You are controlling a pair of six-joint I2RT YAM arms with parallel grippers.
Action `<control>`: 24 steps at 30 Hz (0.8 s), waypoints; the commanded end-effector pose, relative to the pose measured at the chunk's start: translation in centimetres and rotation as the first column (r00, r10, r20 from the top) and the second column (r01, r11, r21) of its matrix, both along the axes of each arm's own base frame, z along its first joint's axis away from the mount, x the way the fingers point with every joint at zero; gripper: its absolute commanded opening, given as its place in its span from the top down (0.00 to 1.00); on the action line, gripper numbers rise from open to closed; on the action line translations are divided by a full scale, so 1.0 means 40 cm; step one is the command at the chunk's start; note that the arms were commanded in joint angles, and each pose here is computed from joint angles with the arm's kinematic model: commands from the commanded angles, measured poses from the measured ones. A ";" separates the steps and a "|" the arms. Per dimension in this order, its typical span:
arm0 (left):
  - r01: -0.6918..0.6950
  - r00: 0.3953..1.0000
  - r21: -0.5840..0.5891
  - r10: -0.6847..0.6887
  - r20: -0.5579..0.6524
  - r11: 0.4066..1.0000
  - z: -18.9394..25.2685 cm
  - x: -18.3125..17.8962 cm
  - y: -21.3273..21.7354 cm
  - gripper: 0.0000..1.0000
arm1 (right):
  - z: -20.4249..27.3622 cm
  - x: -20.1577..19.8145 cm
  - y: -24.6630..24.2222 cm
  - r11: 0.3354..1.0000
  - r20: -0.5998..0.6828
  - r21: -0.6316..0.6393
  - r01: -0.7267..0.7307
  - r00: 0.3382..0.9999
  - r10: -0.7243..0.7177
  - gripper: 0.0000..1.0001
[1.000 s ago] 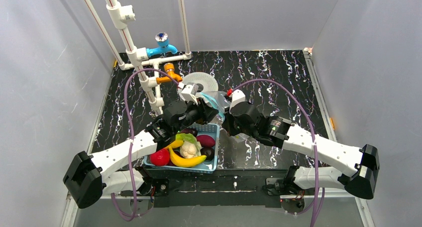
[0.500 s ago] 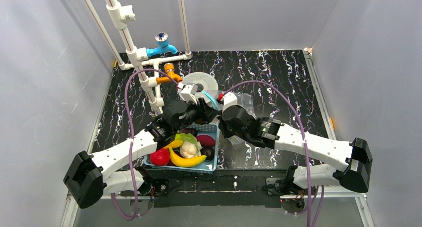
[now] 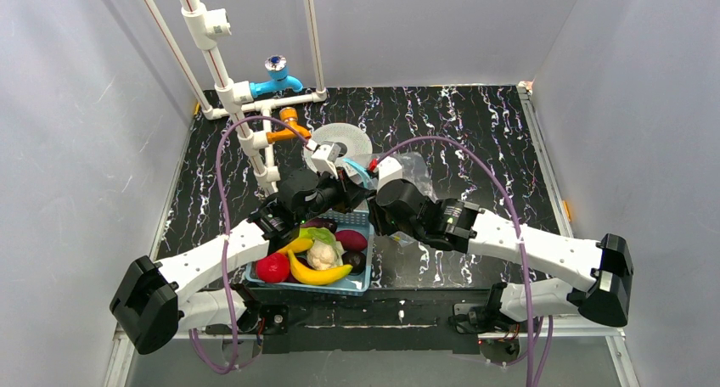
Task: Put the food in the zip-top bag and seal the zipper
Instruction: Open the zipper of the food storage bag.
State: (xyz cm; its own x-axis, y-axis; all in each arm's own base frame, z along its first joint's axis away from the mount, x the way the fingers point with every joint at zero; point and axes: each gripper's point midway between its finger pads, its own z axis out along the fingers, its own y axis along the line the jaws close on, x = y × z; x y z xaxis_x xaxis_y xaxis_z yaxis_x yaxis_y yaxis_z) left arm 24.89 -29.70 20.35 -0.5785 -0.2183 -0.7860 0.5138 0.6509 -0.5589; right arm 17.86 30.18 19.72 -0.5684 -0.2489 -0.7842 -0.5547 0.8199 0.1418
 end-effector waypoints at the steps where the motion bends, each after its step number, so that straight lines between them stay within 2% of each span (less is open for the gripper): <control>1: -0.012 0.998 -0.023 0.013 0.059 1.000 0.054 0.016 0.003 1.00 | 0.105 0.000 -0.035 0.999 0.023 -0.030 0.022 1.000 -0.021 0.36; 4: -0.015 0.998 -0.029 0.016 0.056 0.999 0.062 0.017 0.003 1.00 | 0.141 0.002 -0.073 0.994 0.025 -0.087 0.060 0.998 -0.058 0.30; 8: -0.019 0.999 -0.036 0.020 0.041 0.999 0.062 0.017 0.003 1.00 | 0.153 0.038 -0.100 0.975 0.068 -0.153 0.160 0.986 -0.151 0.31; 13: -0.025 0.999 -0.043 0.027 0.043 0.999 0.063 0.018 0.006 1.00 | 0.130 0.061 -0.079 0.950 0.059 -0.222 0.219 0.976 -0.211 0.44; 24: -0.035 0.998 -0.041 0.037 0.046 0.999 0.068 0.019 0.010 1.00 | 0.080 0.059 -0.004 0.958 0.076 -0.168 0.233 0.972 -0.223 0.46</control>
